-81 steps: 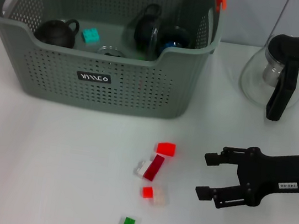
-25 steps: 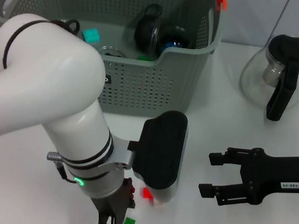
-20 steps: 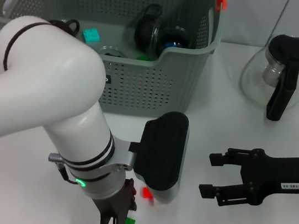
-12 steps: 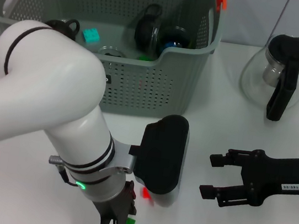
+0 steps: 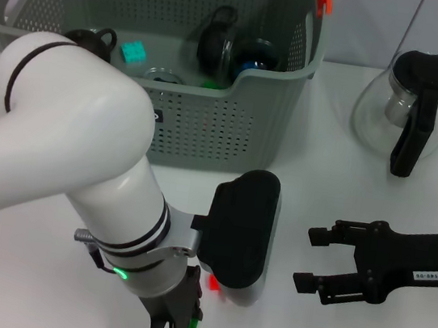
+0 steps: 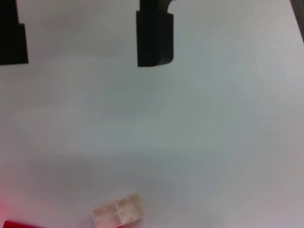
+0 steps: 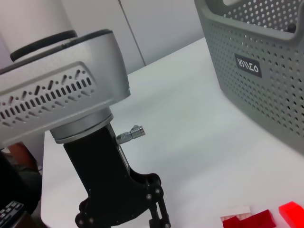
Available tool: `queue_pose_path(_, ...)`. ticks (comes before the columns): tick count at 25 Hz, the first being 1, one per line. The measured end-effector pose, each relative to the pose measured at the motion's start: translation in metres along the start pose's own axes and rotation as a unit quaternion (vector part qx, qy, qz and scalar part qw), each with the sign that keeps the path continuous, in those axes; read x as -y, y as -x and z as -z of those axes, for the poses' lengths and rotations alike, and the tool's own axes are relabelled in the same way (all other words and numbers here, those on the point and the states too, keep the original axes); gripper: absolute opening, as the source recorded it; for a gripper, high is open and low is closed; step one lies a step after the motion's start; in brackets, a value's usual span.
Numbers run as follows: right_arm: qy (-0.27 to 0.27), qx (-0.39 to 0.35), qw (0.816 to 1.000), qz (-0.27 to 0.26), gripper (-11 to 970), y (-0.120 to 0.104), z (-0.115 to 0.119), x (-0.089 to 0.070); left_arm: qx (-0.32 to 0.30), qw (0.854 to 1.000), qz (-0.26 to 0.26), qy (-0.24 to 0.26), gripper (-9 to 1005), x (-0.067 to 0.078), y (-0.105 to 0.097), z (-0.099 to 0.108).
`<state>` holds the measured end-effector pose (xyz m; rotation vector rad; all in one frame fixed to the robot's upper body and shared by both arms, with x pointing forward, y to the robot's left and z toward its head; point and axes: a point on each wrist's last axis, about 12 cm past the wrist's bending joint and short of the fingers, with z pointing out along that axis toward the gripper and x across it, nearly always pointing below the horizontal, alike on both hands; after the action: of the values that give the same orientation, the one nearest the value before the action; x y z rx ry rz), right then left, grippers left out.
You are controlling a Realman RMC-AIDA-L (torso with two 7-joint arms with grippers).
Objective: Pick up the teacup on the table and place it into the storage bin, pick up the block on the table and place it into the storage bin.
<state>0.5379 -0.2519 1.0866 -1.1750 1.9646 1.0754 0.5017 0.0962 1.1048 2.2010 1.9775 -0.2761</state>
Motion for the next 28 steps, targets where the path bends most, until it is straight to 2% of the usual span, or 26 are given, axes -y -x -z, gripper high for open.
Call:
queue_pose_path(1, 0.0, 0.0, 1.0, 0.0, 917, 0.0, 0.0, 0.0, 0.0, 1.0, 0.0, -0.001, 541, 0.0, 0.0, 0.0)
queue_pose_path(4, -0.002, 0.0, 1.0, 0.001, 917, 0.0, 0.0, 0.0, 0.0, 1.0, 0.001, -0.001, 404, 0.0, -0.001, 0.0)
queue_pose_path(7, -0.003, 0.002, 1.0, 0.002, 916, 0.0, 0.001, 0.001, 0.011, 1.0, 0.002, 0.002, 404, 0.0, 0.002, 0.007)
queue_pose_path(9, -0.004, 0.002, 1.0, 0.001, 916, 0.0, 0.001, 0.001, 0.043, 0.999, 0.008, -0.001, 403, 0.001, 0.007, 0.023)
queue_pose_path(12, -0.006, 0.002, 1.0, 0.001, 916, 0.0, 0.003, 0.002, 0.154, 0.987, 0.044, -0.011, 403, -0.002, 0.01, 0.072)
queue_pose_path(13, -0.007, 0.002, 1.0, 0.0, 917, 0.0, 0.004, 0.002, 0.154, 0.987, 0.044, -0.011, 403, -0.002, 0.01, 0.072)
queue_pose_path(14, -0.007, 0.002, 1.0, 0.0, 917, 0.0, 0.004, 0.002, 0.207, 0.976, 0.066, -0.01, 403, -0.006, 0.006, 0.094)
queue_pose_path(15, -0.007, 0.002, 1.0, -0.001, 917, 0.0, 0.005, 0.002, 0.317, 0.941, 0.118, 0.026, 403, -0.024, -0.013, 0.139)
queue_pose_path(16, -0.007, 0.002, 1.0, -0.001, 917, 0.0, 0.005, 0.002, 0.351, 0.925, 0.136, 0.044, 403, -0.03, -0.022, 0.152)
queue_pose_path(18, -0.006, 0.002, 1.0, -0.001, 917, -0.001, 0.005, 0.002, 0.421, 0.885, 0.174, 0.094, 402, -0.048, -0.044, 0.179)
queue_pose_path(21, -0.004, 0.0, 1.0, -0.001, 917, -0.001, 0.005, 0.001, 0.456, 0.84, 0.24, 0.169, 402, -0.079, -0.071, 0.195)
queue_pose_path(22, -0.004, 0.0, 1.0, -0.001, 917, -0.001, 0.005, 0.001, 0.454, 0.829, 0.263, 0.193, 402, -0.091, -0.078, 0.196)
queue_pose_path(23, -0.004, 0.0, 1.0, -0.001, 917, -0.001, 0.005, 0.001, 0.44, 0.818, 0.296, 0.221, 403, -0.109, -0.083, 0.191)
queue_pose_path(24, -0.003, -0.001, 1.0, 0.0, 917, -0.001, 0.004, 0.001, 0.44, 0.818, 0.296, 0.221, 403, -0.109, -0.083, 0.191)
queue_pose_path(26, -0.002, 0.0, 1.0, 0.001, 916, 0.0, 0.003, 0.001, 0.416, 0.815, 0.324, 0.241, 404, -0.126, -0.085, 0.18)
queue_pose_path(28, -0.001, 0.0, 1.0, 0.001, 916, 0.001, 0.003, 0.001, 0.401, 0.812, 0.34, 0.253, 467, -0.135, -0.086, 0.172)
